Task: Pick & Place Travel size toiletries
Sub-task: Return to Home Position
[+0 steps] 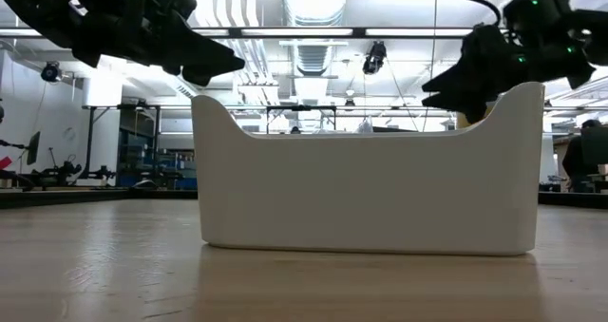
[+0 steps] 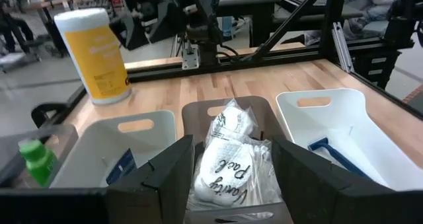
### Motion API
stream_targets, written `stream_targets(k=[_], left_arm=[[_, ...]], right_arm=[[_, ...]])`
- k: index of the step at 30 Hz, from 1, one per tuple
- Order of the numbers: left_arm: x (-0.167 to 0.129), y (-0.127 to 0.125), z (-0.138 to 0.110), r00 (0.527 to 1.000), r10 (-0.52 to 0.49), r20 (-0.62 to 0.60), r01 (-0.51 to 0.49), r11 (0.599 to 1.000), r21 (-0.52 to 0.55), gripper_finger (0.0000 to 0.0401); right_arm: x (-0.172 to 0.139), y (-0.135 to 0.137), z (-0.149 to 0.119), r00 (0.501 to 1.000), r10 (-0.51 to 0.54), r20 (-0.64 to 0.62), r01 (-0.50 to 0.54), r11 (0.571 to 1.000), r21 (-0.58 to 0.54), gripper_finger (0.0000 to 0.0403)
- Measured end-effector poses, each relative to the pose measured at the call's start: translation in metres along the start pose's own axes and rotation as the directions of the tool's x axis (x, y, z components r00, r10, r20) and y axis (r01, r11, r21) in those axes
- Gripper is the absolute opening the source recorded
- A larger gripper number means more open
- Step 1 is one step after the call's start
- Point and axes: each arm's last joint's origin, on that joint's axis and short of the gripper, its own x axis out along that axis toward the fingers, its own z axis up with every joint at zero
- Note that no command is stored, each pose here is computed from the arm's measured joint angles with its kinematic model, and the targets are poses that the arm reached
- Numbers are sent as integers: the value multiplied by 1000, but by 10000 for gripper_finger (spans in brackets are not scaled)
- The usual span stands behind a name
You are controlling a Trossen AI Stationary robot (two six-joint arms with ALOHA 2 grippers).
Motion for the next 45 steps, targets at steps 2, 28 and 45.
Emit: stream_targets(k=[2,28,45], left_arm=[[0,0,0,1000,-3,5,3,1000,27,207],[-57,-5,-35,962,111,249,-106,994,-34,207],[-74,-13,-53,957,123,265,-110,992,-62,207]], right_arm=[[-1,-1,-8,1000,3,10,-3,1000,0,219],[-25,4,-48,991,128,44,-129,992,16,294],[-29,54,-60,979,201,41,-189,959,-211,343]])
